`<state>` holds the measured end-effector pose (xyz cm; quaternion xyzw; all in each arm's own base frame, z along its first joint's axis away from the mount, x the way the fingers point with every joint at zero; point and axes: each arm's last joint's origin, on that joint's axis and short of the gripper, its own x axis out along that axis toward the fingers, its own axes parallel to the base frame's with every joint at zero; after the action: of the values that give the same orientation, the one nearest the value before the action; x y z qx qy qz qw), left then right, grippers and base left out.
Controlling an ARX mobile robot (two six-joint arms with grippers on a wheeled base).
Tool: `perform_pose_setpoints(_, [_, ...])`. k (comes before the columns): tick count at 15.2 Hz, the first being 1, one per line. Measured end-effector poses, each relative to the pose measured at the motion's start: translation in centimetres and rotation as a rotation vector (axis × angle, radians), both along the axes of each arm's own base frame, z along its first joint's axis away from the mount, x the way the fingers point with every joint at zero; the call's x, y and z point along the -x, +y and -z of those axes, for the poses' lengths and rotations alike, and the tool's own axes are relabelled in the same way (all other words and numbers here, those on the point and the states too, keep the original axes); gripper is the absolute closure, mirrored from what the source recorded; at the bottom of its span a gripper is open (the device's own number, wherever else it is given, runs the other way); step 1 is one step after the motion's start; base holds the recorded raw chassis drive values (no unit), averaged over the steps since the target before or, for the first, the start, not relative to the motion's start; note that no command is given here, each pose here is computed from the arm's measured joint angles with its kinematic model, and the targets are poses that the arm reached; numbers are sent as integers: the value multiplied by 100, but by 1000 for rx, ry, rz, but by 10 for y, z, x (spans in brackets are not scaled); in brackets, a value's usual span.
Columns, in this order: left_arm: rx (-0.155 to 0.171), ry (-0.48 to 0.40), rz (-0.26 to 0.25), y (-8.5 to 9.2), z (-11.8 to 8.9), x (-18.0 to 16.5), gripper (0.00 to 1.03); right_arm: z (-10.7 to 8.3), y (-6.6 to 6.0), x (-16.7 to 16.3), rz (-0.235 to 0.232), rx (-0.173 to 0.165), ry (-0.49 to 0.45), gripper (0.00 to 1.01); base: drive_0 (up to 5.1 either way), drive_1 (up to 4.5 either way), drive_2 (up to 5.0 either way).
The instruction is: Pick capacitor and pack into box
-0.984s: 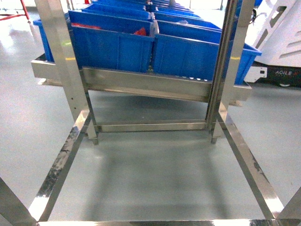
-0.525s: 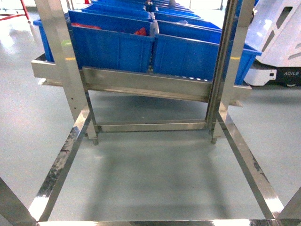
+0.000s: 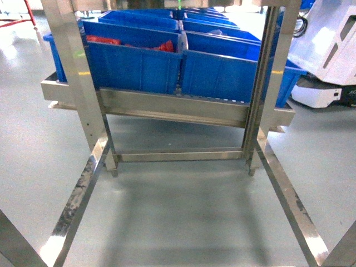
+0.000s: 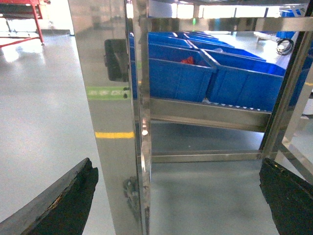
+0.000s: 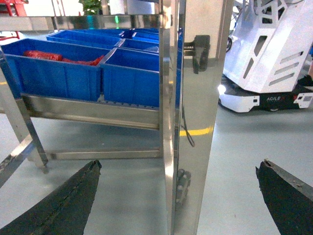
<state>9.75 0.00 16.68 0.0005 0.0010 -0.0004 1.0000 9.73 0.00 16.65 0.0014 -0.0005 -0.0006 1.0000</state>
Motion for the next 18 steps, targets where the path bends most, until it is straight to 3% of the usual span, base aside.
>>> perform_pose_setpoints(18, [1,-2,-2,0,0,0,5,0,0,0,-1,1,-1,3,0,0,0])
